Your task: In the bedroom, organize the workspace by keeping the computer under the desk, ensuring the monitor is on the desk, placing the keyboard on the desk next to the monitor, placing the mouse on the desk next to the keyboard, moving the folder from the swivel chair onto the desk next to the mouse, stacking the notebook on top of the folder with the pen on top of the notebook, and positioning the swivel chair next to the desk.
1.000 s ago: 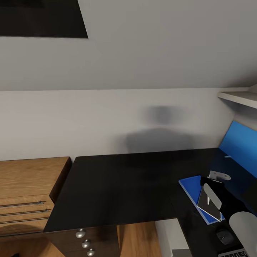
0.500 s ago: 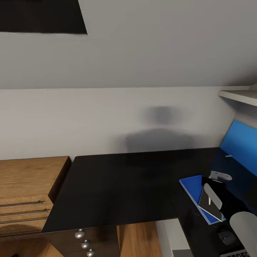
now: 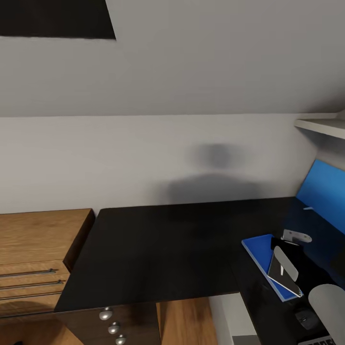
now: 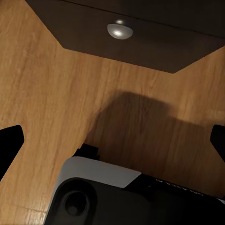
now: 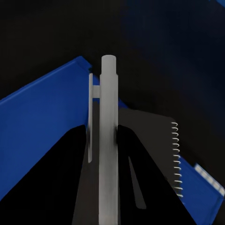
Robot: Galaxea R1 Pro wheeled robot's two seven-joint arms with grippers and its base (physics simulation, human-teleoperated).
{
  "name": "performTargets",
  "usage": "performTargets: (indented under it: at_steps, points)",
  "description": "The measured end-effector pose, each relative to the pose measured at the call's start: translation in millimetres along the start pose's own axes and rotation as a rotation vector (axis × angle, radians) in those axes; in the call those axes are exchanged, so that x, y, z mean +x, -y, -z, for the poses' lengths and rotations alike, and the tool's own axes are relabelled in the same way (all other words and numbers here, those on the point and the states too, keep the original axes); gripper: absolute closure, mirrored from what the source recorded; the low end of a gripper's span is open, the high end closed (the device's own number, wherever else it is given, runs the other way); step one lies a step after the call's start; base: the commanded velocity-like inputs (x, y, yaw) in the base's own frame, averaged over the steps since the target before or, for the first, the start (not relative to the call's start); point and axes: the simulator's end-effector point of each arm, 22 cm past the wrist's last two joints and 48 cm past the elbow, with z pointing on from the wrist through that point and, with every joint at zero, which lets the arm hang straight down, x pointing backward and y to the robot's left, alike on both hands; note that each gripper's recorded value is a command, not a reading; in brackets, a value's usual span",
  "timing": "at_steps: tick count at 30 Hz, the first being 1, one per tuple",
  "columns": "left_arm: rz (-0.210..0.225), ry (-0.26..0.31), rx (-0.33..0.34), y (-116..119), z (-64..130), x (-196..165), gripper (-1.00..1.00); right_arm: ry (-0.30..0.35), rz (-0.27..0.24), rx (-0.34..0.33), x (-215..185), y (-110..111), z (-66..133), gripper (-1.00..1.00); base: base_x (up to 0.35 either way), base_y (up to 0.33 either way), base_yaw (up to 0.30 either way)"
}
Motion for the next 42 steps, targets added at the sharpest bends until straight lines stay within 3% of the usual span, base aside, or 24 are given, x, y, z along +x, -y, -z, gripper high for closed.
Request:
performTargets:
  at_steps: [9,25,26,42]
  points:
    - [0.0,0.0,0.0,0.8,-9.9,1.9,-1.0,0.0,-0.001,0.0,6.2,-3.3,-7.2,1.0,0.0,0.0,0.0]
    - [0.0,0.0,0.002,1.1,-9.9,1.9,-1.0,0.0,-0.001,0.0,6.1,-3.3,-7.2,1.0,0.0,0.0,0.0]
    - [0.0,0.0,0.002,1.1,-9.9,1.9,-1.0,0.0,-0.001,0.0,6.2,-3.3,-7.2,-1.0,0.0,0.0,0.0]
    - [0.0,0.001,0.002,0.8,-10.0,1.7,-1.0,0.002,-0.002,-0.001,5.4,-3.6,-6.9,-1.0,0.0,0.0,0.0]
